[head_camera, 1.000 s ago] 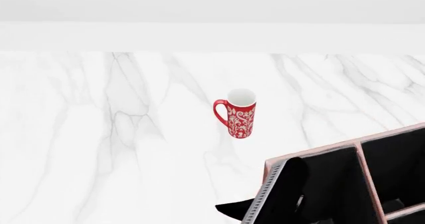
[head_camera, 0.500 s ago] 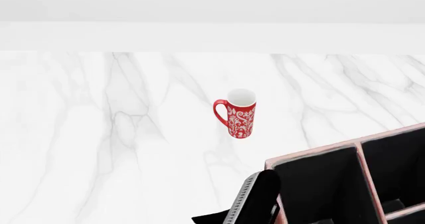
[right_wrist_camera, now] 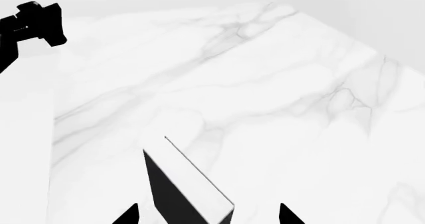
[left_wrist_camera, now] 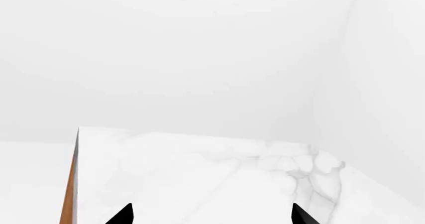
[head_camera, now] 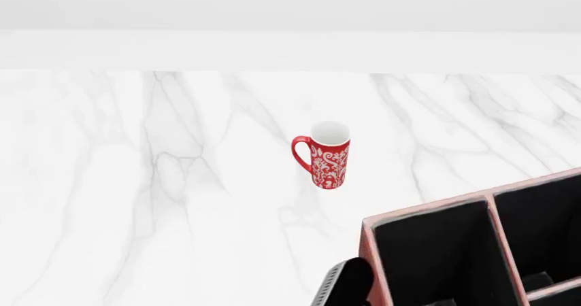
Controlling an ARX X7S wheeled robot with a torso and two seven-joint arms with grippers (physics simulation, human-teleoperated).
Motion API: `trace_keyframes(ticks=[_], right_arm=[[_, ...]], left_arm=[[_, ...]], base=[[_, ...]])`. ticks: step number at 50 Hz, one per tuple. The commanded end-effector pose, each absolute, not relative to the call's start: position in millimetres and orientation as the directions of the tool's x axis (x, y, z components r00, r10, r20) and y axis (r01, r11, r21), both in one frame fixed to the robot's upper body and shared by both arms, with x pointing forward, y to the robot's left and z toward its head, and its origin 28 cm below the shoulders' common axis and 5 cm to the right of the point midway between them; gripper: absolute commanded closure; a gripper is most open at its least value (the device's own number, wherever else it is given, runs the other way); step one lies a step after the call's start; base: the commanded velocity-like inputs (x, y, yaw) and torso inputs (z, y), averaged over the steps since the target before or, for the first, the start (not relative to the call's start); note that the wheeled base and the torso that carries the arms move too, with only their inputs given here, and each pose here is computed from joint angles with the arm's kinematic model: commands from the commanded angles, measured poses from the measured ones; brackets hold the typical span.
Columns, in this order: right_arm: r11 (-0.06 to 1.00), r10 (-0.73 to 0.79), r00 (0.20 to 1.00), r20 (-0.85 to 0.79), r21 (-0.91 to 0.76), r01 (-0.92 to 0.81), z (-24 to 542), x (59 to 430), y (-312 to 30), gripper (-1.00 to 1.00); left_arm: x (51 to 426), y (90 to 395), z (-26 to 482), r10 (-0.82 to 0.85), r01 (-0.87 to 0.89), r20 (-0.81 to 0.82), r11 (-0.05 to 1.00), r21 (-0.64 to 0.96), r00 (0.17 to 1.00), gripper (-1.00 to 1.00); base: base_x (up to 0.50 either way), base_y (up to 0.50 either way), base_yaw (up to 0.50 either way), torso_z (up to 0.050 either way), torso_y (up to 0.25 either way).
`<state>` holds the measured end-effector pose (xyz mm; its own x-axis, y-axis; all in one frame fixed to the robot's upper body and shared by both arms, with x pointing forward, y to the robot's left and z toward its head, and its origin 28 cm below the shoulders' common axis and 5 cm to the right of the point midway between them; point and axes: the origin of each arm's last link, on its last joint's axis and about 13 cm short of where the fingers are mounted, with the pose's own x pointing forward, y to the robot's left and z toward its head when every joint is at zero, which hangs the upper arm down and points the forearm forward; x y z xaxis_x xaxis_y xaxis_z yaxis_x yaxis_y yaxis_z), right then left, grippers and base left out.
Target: Pick up the book and place it in the left compartment of the caddy.
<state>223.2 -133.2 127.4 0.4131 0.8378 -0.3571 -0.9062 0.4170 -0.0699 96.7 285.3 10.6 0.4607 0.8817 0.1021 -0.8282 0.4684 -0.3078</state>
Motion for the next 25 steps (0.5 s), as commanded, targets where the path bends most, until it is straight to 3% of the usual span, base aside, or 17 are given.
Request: trace_keyframes(ticks=[1,7,25], right_arm=[[0.449,0.828,0.434,-0.356,-0.044,-0.893,119,231,-137,-1.0],[0.462,0.821,0.444,-0.358,-0.039,-0.886,115,233,-137,-1.0],[0.386,0.838,0.372,-0.399,-0.046,-0.921,106,247,-121,-1.0]], left_arm=[[96,280,8,0.83,-0.782,0.14,0.556,-0.281,0.54,-1.0],[96,280,8,0.83,-0.783,0.141,0.557,-0.277,0.54,-1.0],[96,280,8,0.832,-0.787,0.142,0.553,-0.274,0.536,-1.0]], base=[[0.0,0.0,0.0,0.0,0.0],[0.0,0.0,0.0,0.0,0.0],[0.0,0.0,0.0,0.0,0.0]])
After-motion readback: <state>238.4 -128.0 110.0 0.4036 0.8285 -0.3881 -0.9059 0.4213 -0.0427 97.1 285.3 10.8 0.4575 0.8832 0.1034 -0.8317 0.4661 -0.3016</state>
